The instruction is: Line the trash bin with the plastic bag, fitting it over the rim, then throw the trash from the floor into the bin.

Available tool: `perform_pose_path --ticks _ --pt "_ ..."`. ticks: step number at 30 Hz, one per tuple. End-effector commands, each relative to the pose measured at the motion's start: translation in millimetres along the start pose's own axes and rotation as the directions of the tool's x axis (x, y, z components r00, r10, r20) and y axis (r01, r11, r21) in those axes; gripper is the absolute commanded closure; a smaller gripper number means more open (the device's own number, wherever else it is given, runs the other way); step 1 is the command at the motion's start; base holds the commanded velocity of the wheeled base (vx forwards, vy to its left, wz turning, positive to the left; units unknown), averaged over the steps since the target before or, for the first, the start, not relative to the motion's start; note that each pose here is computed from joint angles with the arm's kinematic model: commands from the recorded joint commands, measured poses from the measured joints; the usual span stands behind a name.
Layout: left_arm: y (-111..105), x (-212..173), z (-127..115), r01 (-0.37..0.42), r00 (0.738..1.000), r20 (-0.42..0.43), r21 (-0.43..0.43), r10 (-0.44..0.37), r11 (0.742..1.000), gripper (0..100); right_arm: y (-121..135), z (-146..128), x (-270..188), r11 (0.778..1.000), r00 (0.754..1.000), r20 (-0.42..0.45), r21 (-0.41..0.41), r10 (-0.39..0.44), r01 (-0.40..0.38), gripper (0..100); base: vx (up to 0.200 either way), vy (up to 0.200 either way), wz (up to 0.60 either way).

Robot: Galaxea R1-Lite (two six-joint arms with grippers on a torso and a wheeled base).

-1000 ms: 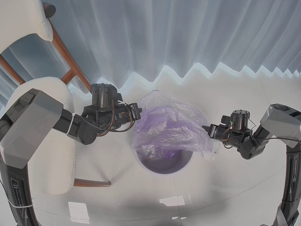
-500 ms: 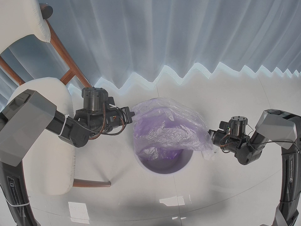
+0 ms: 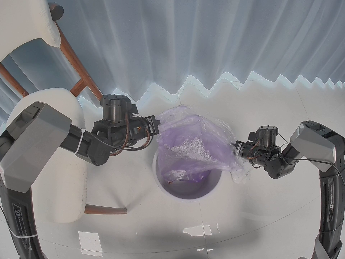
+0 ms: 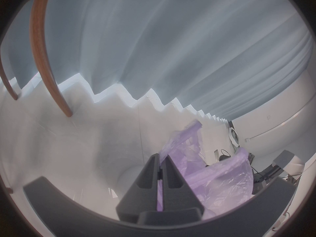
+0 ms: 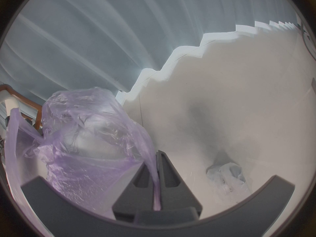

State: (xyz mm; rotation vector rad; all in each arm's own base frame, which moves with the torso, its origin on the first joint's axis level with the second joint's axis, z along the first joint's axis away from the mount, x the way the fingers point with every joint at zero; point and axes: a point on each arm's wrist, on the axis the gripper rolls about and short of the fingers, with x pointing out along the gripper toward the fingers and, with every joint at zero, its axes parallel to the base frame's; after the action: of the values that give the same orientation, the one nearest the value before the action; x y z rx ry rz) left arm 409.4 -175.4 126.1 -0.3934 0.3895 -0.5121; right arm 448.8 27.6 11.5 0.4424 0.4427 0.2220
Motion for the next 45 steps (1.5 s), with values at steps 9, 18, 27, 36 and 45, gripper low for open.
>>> perform_pose_path --ticks 9,18,27,36,45 --pt "-12 -3 -1 -0.101 0.995 0.009 0.206 0.101 0.973 100 0 -9 -2 1.0 1.0 -0.022 0.004 -0.016 0.016 100 0.0 0.0 0.0" --pt "-5 -4 -5 -0.229 0.97 -0.025 0.233 0.242 0.945 100 8 -10 1 1.0 0.999 -0.032 -0.003 -0.027 0.027 100 0.0 0.0 0.0" --pt "-6 -5 -13 -0.228 0.967 -0.056 0.238 0.248 0.944 100 5 -15 0 0.998 0.996 -0.06 0.006 -0.06 0.061 100 0.0 0.0 0.0" --pt "-3 -12 -17 -0.235 0.963 -0.074 0.237 0.259 0.943 100 11 11 -24 0.994 0.998 -0.008 0.097 -0.054 0.055 0 0.0 0.0 0.0" --pt "-12 -21 -13 -0.216 0.969 -0.066 0.241 0.238 0.946 100 11 47 -136 0.947 0.995 -0.077 0.312 -0.059 0.081 0 0.0 0.0 0.0"
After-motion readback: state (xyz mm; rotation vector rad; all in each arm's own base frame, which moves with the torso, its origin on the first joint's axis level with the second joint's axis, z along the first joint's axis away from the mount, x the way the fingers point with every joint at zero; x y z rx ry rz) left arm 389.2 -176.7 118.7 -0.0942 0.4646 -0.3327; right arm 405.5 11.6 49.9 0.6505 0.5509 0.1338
